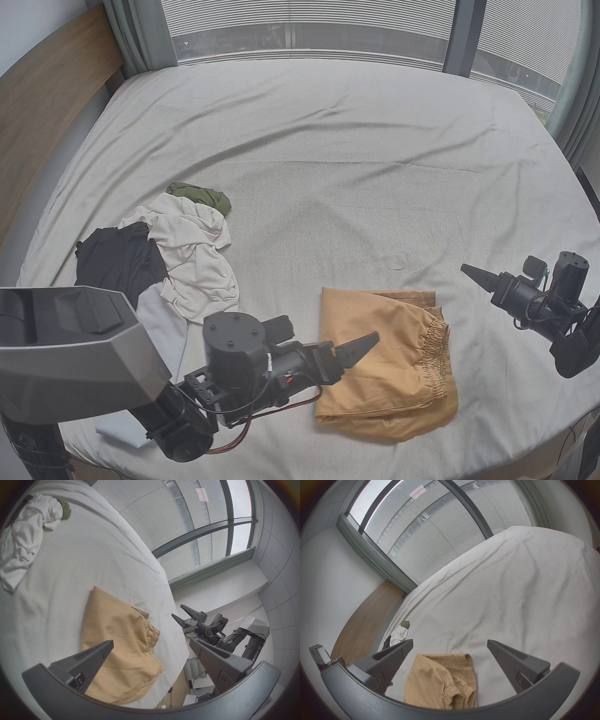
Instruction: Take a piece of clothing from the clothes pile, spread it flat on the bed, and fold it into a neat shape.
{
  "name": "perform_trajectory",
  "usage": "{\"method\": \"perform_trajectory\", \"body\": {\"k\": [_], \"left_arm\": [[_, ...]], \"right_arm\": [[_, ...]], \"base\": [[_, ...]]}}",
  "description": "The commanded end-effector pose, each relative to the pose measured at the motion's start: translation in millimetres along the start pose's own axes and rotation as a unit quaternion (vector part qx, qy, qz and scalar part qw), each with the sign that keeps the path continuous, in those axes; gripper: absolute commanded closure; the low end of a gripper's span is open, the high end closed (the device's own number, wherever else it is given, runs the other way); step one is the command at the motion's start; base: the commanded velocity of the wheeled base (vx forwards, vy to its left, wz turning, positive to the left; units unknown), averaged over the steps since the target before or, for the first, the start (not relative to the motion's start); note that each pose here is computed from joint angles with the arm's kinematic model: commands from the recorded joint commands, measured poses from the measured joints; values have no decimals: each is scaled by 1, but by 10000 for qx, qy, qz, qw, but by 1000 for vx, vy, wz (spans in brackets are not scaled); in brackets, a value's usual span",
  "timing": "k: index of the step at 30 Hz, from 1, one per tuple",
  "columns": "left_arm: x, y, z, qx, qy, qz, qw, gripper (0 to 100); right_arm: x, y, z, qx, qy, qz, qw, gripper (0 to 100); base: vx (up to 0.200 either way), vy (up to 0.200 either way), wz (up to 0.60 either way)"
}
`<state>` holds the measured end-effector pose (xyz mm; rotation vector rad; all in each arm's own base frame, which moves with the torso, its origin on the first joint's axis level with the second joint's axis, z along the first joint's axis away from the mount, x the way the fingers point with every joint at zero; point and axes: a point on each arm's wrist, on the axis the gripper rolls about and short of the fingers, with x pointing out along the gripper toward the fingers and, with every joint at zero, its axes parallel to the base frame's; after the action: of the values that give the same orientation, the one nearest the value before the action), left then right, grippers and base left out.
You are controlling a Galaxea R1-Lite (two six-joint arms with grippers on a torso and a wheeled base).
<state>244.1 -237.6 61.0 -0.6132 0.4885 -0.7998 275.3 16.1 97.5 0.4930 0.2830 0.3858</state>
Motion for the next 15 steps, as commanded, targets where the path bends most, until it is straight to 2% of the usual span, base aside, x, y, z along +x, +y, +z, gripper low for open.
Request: {"method": "perform_trajectory", "body": {"k": [1,4,9,15], "left_arm": [[-29,18,11,185,-282,253,9991,0],[-36,23,13,179,-374,264,9988,0],[-51,40,11,119,-349,615,9974,0],[-53,40,12,273,-348,642,9970,0]], "right_arm": [[-11,5,-19,-139,392,-29,9991,0],[-16,10,-25,-198,525,20,9984,0],[-29,10,-43,-190,1004,-113,9947,0],[-42,8,-58,-224,1347,-233,9904,0]], "base": [[0,0,0],[0,0,0],[0,0,0],[0,0,0]]}}
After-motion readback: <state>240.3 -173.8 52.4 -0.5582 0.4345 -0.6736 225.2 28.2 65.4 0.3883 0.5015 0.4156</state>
